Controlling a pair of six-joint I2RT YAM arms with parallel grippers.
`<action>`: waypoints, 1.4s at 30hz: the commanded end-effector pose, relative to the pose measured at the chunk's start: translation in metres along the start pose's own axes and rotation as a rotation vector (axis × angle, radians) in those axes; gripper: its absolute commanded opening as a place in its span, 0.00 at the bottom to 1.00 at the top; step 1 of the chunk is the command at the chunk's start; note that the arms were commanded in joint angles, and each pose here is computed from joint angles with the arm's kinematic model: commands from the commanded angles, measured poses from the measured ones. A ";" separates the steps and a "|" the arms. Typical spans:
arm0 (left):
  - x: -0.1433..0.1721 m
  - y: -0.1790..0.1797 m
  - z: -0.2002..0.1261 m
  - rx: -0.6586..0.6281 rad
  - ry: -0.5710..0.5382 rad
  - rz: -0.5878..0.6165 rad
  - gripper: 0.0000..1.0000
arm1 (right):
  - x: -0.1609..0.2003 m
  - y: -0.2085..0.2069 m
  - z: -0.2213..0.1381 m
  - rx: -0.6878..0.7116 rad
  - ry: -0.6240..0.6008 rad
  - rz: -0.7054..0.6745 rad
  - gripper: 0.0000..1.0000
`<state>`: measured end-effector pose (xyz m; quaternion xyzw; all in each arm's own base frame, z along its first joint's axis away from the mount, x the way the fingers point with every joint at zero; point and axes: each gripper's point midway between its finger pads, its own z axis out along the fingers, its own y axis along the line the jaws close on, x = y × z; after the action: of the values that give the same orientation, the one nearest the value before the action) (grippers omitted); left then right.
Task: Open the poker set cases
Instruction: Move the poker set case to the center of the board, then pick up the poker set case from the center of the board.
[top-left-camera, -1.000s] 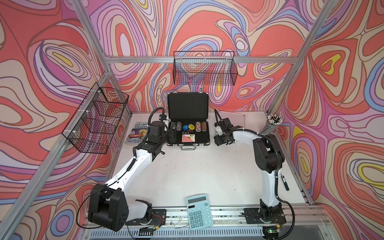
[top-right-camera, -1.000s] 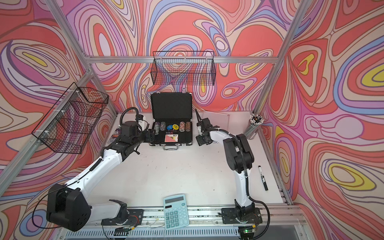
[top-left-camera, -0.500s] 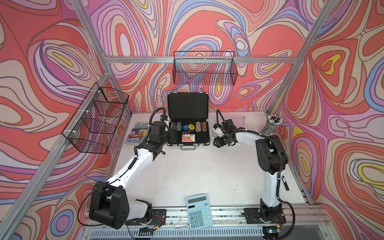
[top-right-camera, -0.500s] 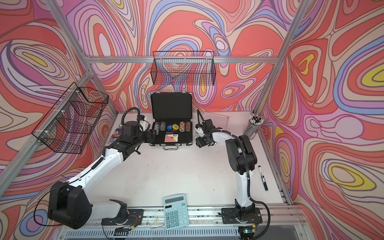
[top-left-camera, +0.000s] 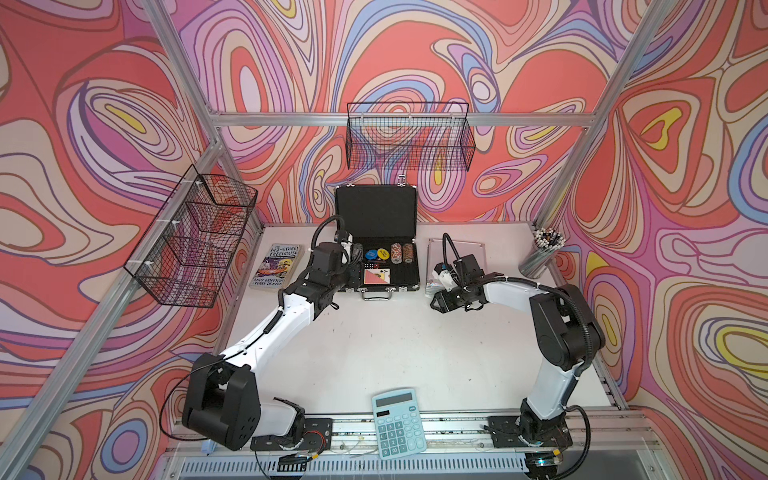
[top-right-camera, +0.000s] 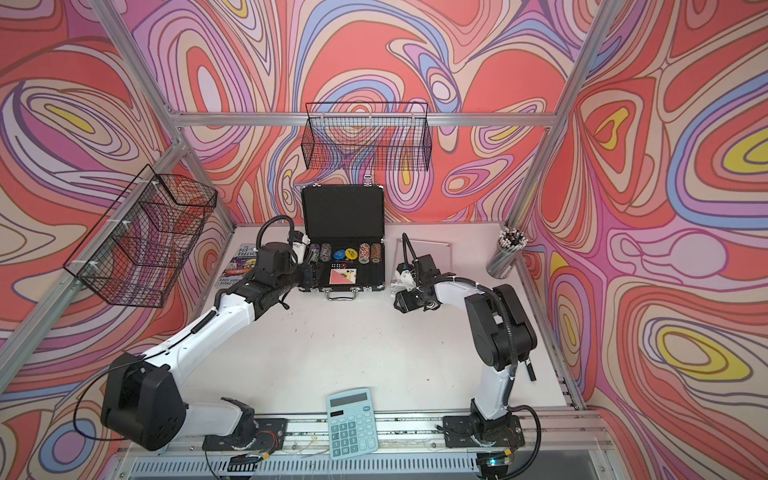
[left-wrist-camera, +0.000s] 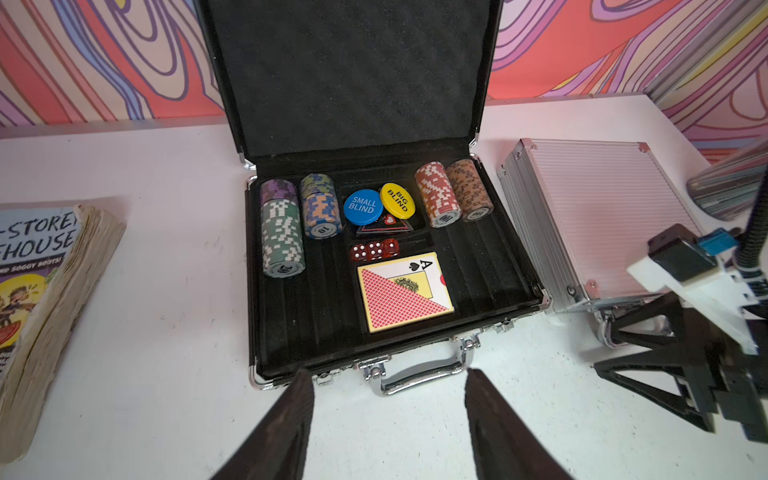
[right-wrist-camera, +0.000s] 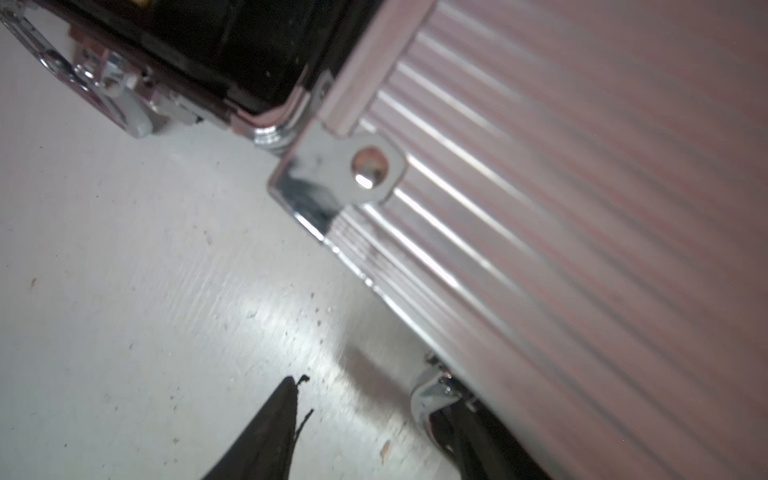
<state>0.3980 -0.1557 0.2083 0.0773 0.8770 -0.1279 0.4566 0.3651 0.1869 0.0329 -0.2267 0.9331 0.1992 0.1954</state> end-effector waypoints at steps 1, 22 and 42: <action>-0.008 -0.014 0.004 0.007 -0.008 0.062 0.60 | 0.016 0.005 -0.019 0.038 0.020 0.092 0.63; 0.007 -0.145 0.019 0.268 -0.041 0.328 0.59 | 0.026 -0.071 -0.100 0.118 -0.438 0.590 0.64; 0.036 -0.213 0.049 0.452 0.016 0.449 0.59 | 0.027 -0.083 -0.051 -0.018 -0.503 0.654 0.55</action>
<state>0.3666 -0.3486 0.1862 0.3303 0.8134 -0.1911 0.4392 0.3674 0.0849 0.0381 0.1291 0.8879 0.2888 0.3342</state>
